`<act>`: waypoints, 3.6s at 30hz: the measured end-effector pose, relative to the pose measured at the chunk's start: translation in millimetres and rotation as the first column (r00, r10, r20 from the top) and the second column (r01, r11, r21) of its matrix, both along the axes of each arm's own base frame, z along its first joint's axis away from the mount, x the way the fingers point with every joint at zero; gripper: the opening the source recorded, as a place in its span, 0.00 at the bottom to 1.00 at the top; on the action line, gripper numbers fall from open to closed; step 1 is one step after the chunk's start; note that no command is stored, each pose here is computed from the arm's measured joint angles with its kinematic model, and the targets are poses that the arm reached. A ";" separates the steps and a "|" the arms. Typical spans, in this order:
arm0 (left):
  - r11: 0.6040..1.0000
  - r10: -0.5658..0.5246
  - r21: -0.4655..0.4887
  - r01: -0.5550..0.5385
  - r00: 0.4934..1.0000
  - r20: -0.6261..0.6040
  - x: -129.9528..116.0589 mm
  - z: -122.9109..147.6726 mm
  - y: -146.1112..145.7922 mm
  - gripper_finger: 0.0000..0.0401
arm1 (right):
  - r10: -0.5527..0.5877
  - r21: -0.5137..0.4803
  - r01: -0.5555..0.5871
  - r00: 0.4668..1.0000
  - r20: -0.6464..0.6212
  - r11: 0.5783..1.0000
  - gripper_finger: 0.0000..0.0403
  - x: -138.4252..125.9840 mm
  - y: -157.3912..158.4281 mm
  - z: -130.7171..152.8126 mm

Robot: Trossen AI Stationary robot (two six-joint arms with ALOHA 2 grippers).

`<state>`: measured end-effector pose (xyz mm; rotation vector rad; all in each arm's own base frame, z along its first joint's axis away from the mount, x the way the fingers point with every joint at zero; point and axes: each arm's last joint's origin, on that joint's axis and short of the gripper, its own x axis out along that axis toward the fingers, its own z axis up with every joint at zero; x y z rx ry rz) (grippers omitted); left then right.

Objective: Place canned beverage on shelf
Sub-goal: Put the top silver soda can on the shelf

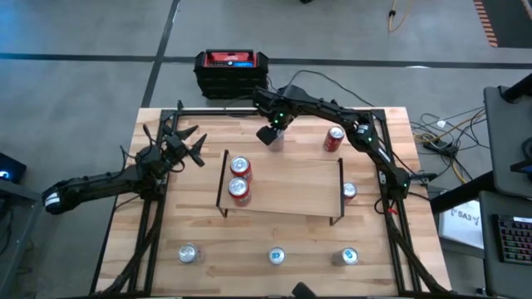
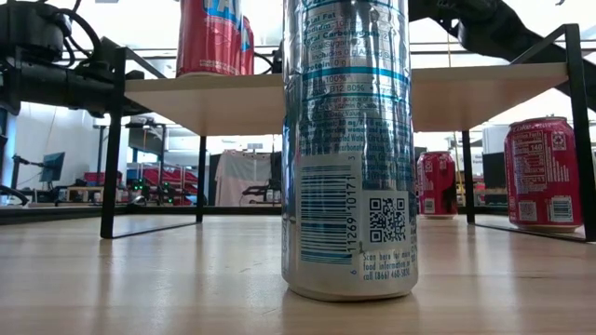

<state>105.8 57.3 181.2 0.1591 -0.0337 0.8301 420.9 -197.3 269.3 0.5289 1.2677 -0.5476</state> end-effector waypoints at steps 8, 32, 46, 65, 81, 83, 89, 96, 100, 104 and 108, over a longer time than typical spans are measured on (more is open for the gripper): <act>1.000 0.001 0.000 -0.001 1.000 0.000 0.0 0.1 0.0 0.49 | -0.004 -0.016 0.005 1.000 0.020 1.000 0.60 -15.5 7.1 30.5; 1.000 0.000 0.000 0.000 1.000 0.000 0.0 0.1 0.0 0.49 | -0.042 0.041 0.032 0.960 0.276 0.999 0.60 -114.9 69.8 167.8; 1.000 0.001 0.000 -0.001 1.000 0.000 0.0 0.1 0.0 0.49 | 0.205 0.124 -0.262 0.915 0.348 0.957 0.61 -104.6 151.0 179.3; 1.000 0.001 0.000 -0.001 1.000 0.000 0.0 0.1 0.1 0.49 | 0.313 0.126 -0.344 0.925 0.216 0.931 0.60 -63.0 207.7 140.8; 1.000 0.000 0.000 0.000 1.000 0.000 0.0 0.1 0.1 0.49 | 0.379 0.074 -0.395 0.910 0.165 0.916 0.60 -57.6 216.4 129.1; 1.000 0.000 0.000 0.000 1.000 0.000 0.0 0.1 0.0 0.49 | 0.379 0.073 -0.393 0.912 0.158 0.916 0.60 -57.6 216.5 127.5; 1.000 0.001 0.000 -0.001 1.000 0.000 0.0 0.1 0.1 0.49 | 0.393 0.074 -0.406 0.908 0.149 0.911 0.61 -57.3 217.9 125.1; 1.000 0.000 0.000 0.000 1.000 0.000 0.0 0.1 0.1 0.49 | 0.383 0.081 -0.398 0.911 0.149 0.914 0.66 -57.8 218.0 125.6; 1.000 0.000 0.000 0.000 1.000 0.000 0.0 0.1 0.1 0.49 | 0.382 0.082 -0.397 0.912 0.149 0.914 0.69 -57.5 218.0 125.4; 1.000 0.000 0.000 0.000 1.000 0.000 0.0 0.1 0.1 0.49 | 0.378 0.085 -0.393 0.914 0.150 0.916 0.70 -57.0 218.2 125.0; 1.000 0.000 0.000 0.000 1.000 0.000 0.0 0.1 0.0 0.49 | 0.371 0.090 -0.387 0.916 0.150 0.918 0.71 -56.9 218.3 124.7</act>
